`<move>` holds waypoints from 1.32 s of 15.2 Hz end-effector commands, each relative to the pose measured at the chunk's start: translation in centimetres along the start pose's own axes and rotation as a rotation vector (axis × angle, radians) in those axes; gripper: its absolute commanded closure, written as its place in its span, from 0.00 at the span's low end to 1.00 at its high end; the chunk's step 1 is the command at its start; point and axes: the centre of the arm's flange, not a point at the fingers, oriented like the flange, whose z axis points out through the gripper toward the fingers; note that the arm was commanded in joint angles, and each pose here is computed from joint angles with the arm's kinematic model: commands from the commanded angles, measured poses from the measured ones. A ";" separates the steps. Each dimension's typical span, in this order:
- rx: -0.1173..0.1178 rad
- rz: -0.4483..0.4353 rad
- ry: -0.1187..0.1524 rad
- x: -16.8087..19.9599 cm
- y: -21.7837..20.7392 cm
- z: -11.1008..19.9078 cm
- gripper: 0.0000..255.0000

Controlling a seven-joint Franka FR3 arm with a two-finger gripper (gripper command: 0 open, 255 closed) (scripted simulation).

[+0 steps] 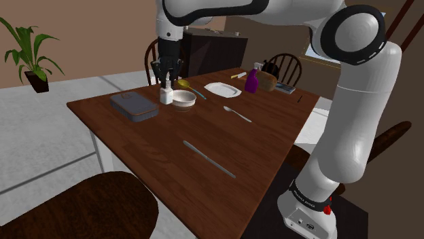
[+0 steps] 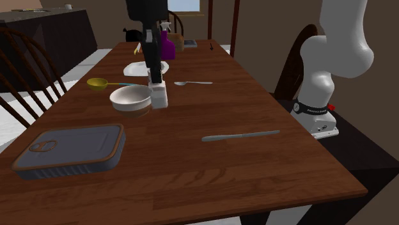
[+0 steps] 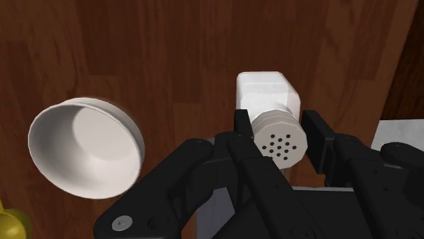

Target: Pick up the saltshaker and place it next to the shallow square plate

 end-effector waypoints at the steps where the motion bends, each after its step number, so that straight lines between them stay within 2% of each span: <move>1: 0.000 0.000 0.000 0.1 0.0 -1.2 1.00; 2: 0.000 0.000 0.000 0.1 0.0 -1.3 1.00; 20: 0.000 0.000 0.000 -1.8 23.7 -1.3 1.00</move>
